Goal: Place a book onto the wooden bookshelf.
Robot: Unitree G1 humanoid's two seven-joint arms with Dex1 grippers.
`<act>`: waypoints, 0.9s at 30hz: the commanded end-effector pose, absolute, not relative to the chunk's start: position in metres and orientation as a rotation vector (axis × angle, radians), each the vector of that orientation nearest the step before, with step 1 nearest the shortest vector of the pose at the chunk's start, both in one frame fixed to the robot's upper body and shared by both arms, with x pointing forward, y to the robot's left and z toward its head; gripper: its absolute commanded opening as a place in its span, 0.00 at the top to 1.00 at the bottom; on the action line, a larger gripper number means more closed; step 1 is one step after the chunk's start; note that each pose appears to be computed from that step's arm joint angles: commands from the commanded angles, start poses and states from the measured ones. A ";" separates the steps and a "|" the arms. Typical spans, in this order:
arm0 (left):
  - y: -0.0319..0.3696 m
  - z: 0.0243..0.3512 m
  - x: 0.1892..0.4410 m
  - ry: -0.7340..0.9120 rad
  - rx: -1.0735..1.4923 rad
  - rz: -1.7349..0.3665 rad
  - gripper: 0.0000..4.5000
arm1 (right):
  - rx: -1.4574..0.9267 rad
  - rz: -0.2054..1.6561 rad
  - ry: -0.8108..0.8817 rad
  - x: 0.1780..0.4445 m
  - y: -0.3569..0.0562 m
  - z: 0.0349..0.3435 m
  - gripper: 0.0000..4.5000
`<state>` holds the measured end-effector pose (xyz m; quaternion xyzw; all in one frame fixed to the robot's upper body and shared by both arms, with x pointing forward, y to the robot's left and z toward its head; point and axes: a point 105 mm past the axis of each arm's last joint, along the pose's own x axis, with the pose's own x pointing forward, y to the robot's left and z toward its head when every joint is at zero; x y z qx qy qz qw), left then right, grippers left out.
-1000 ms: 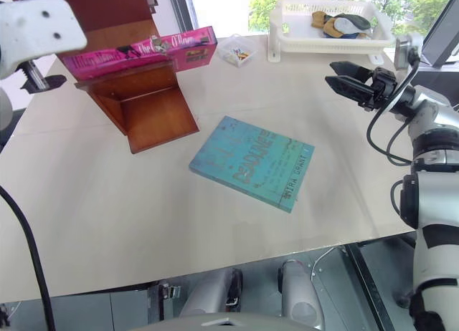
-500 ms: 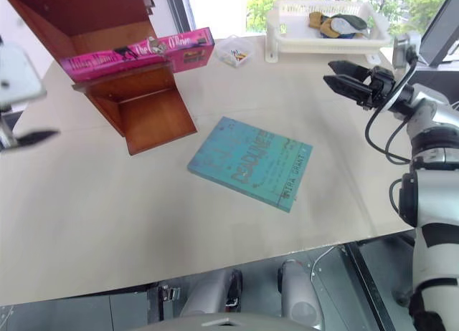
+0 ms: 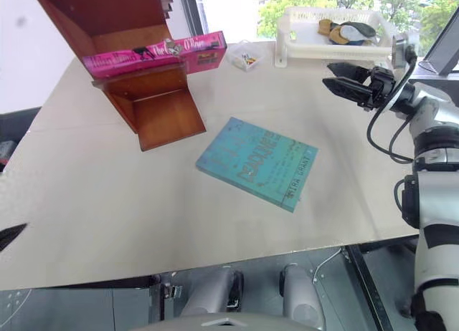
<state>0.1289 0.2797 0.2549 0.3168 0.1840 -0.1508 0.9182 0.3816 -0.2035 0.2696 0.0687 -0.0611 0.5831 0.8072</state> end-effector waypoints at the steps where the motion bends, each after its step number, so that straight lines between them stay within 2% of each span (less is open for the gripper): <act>1: 0.269 0.238 0.144 0.281 0.540 -0.365 0.01 | 0.101 1.294 -0.148 0.369 -0.212 0.277 0.00; 5: 0.247 0.204 0.162 0.212 0.402 -0.453 0.01 | 0.065 1.282 -0.088 0.359 -0.225 0.266 0.00; 10: 0.235 0.181 0.187 0.180 0.258 -0.481 0.01 | -0.052 1.248 0.084 0.341 -0.247 0.231 0.00; 19: 0.232 0.140 0.229 0.214 0.216 -0.465 0.01 | -0.137 1.148 0.317 0.292 -0.295 0.170 0.00; 27: 0.238 0.108 0.219 0.305 0.174 -0.511 0.01 | -0.173 0.818 0.355 0.271 -0.344 0.118 0.00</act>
